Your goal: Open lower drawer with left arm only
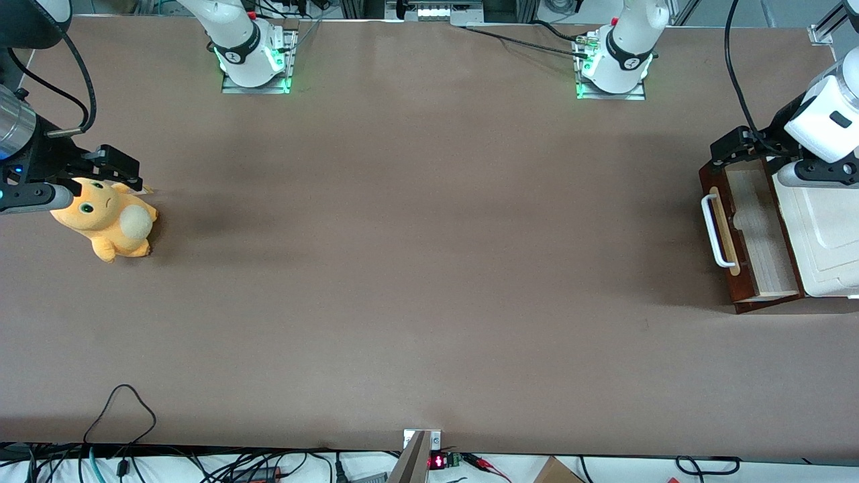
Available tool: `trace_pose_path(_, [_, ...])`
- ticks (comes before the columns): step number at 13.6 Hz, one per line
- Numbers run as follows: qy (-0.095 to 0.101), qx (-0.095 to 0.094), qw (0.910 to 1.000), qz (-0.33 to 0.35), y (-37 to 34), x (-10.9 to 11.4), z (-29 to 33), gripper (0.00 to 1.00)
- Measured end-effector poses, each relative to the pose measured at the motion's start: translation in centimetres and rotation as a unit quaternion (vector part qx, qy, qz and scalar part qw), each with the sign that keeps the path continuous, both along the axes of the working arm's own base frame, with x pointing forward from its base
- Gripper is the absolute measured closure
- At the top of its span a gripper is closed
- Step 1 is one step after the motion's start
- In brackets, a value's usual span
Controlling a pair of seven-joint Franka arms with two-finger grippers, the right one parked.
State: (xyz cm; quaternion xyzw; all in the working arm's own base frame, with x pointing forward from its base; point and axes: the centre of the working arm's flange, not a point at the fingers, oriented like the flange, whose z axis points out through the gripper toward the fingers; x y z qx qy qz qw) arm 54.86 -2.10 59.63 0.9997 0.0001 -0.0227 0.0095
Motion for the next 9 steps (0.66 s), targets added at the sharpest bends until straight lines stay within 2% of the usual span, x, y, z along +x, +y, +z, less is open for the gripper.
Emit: trace_pose_path(9, [-0.001,0.0,1.0,0.005,0.63,0.0,0.07,0.0])
